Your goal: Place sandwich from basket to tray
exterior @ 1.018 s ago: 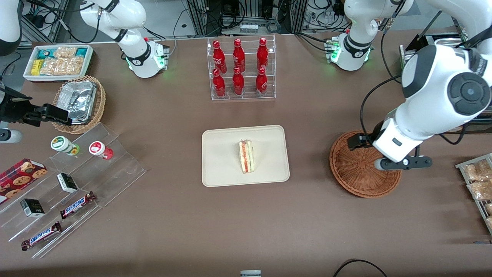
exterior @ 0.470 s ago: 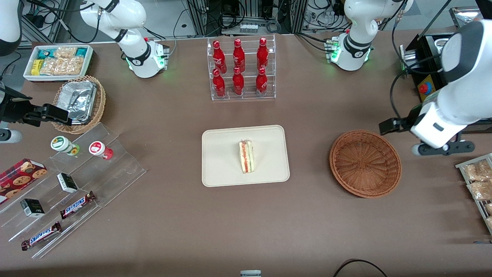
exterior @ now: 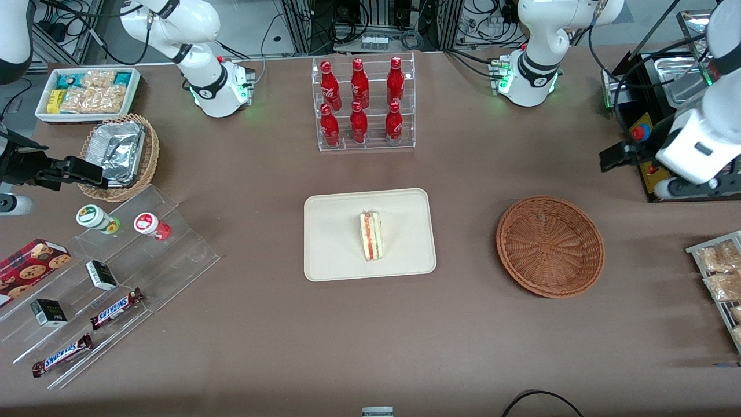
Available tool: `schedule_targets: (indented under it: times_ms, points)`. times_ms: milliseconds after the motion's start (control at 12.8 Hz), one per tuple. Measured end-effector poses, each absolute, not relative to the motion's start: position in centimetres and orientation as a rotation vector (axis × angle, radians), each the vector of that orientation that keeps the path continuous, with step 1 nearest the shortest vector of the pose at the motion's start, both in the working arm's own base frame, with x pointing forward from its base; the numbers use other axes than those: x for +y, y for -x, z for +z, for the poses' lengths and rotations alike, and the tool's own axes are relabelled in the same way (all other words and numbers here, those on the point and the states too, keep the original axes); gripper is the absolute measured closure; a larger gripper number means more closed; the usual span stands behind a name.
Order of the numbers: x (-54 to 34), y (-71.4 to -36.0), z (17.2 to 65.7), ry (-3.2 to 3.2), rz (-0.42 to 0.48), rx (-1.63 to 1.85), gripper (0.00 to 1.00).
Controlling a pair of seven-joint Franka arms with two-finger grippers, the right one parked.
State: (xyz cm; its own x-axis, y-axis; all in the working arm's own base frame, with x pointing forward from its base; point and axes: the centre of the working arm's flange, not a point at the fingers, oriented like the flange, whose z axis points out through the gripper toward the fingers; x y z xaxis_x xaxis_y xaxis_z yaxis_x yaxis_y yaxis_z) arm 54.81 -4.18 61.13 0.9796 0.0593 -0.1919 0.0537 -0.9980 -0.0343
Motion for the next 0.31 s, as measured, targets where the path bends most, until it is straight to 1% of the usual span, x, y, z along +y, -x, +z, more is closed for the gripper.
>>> schedule_targets:
  times_ms: [313]
  points:
    - [-1.8,-52.2,63.3,3.103,0.376,-0.043,0.00]
